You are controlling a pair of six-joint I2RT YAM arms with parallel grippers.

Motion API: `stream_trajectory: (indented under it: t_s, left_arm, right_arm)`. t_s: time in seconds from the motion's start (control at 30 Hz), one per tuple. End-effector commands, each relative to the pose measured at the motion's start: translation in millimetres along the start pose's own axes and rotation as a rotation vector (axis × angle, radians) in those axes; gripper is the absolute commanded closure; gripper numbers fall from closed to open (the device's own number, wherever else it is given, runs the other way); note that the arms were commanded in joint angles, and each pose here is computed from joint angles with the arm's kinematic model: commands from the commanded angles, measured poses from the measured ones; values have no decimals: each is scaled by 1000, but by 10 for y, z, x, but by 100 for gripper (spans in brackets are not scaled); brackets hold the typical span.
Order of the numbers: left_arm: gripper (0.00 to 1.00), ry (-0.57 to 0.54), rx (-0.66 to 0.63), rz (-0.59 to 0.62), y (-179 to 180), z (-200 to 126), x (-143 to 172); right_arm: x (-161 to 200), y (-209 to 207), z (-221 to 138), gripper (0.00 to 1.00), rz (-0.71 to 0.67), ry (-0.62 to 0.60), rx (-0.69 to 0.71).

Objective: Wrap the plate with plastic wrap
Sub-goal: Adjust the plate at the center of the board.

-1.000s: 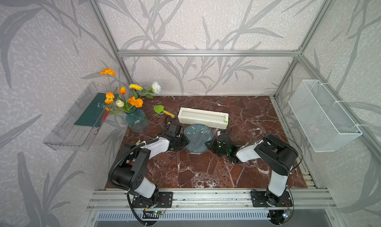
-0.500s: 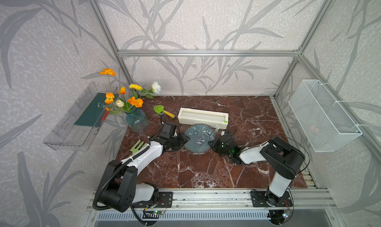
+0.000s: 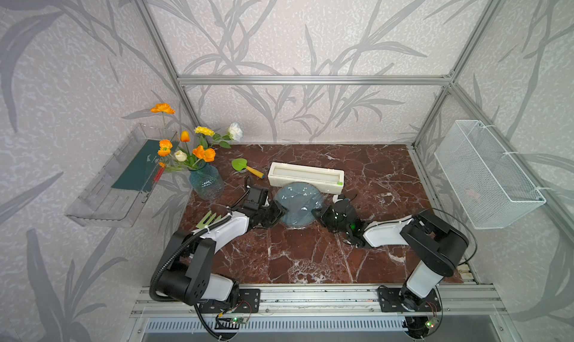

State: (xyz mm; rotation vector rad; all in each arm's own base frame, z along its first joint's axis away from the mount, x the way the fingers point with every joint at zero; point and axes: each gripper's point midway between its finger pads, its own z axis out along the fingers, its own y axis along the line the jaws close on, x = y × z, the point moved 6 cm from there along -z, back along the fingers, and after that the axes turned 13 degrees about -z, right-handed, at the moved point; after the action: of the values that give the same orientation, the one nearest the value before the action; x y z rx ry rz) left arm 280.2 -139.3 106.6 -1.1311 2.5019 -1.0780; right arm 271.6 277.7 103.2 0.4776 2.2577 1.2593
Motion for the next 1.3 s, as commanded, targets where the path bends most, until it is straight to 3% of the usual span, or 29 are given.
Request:
stream_trajectory:
  t_s: [0.0,0.13,0.37,0.6,0.93,1.1,1.27]
  left_arm:
    - [56,-53,137,-39,-149,33,-17]
    - [63,-94,175,-26,-200,-18,11]
    - [81,-136,113,-9,22,-94,43]
    - [83,-152,76,12,265,-97,80]
    - [73,-141,-39,61,501,79,120]
    - [51,-171,-183,76,711,9,105]
    - [45,-268,-303,109,748,-243,12]
  right_arm:
    - [-165,746,-114,99,-8,-79,-290]
    - [-106,668,-126,99,13,-87,-280]
    - [-70,507,-143,99,25,-87,-249]
    - [21,251,-120,96,28,-63,-197]
    - [136,-174,-59,84,-25,-26,-87]
    - [102,-318,-111,65,-13,-9,-69]
    - [7,-318,-332,60,-61,-22,-34]
